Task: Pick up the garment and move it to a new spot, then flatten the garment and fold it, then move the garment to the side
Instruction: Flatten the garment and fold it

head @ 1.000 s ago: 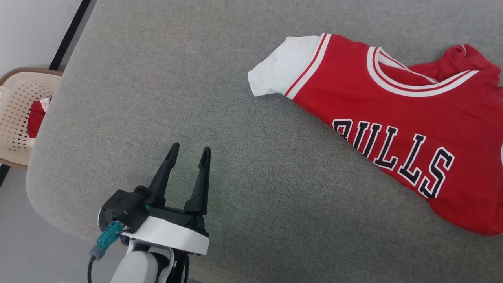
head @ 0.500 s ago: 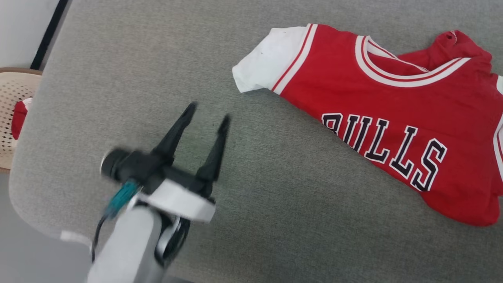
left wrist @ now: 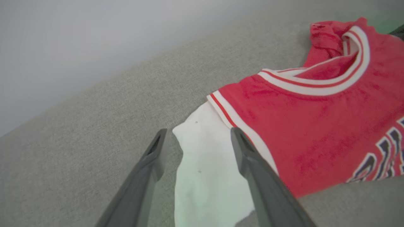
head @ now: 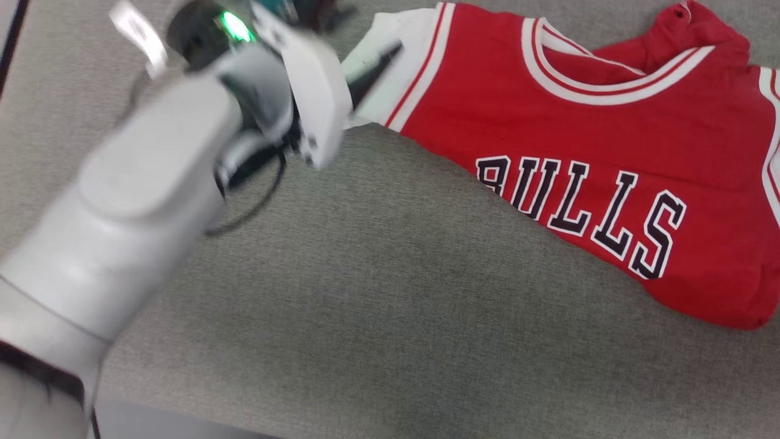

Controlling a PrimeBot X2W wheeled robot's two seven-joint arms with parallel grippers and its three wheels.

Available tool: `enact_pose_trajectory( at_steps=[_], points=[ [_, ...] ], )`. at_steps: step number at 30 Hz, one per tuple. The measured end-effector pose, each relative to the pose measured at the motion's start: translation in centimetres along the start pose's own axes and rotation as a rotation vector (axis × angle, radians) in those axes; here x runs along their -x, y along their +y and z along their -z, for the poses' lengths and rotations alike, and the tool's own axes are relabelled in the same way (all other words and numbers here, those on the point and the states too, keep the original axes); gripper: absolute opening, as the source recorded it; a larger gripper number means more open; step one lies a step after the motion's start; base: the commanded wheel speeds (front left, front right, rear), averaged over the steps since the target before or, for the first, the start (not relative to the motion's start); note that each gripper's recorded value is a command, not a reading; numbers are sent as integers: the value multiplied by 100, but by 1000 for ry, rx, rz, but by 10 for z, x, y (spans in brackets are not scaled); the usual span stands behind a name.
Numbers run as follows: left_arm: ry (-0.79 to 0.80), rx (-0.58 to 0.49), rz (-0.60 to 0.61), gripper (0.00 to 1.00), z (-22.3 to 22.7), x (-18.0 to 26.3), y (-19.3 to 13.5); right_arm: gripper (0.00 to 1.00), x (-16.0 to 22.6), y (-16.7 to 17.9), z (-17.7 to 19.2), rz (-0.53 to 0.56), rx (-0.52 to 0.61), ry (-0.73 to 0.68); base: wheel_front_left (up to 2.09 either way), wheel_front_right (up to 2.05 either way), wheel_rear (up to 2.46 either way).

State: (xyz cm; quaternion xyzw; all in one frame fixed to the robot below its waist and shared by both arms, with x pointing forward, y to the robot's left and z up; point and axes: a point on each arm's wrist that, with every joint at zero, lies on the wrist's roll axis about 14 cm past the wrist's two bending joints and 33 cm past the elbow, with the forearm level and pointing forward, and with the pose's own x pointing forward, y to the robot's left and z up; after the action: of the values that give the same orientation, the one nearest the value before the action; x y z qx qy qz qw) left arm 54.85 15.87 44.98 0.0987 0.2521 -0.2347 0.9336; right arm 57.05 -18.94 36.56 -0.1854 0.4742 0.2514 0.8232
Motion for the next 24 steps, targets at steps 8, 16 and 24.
enact_pose_trajectory(
  at_steps=[8, 16, 24],
  points=[
    [285, 122, 45, 100, 23, -35, 4, 0, -12, -2, -4, -11, 24, -7, 0, 0, 0],
    [514, 185, 10, 100, 54, -51, 19, 0, -17, -3, -5, -17, 62, -9, 0, 0, 0],
    [553, 271, 85, 0, 51, -58, -2, 0, -18, -1, -6, -22, 86, -8, 0, 0, 0]
  ],
)
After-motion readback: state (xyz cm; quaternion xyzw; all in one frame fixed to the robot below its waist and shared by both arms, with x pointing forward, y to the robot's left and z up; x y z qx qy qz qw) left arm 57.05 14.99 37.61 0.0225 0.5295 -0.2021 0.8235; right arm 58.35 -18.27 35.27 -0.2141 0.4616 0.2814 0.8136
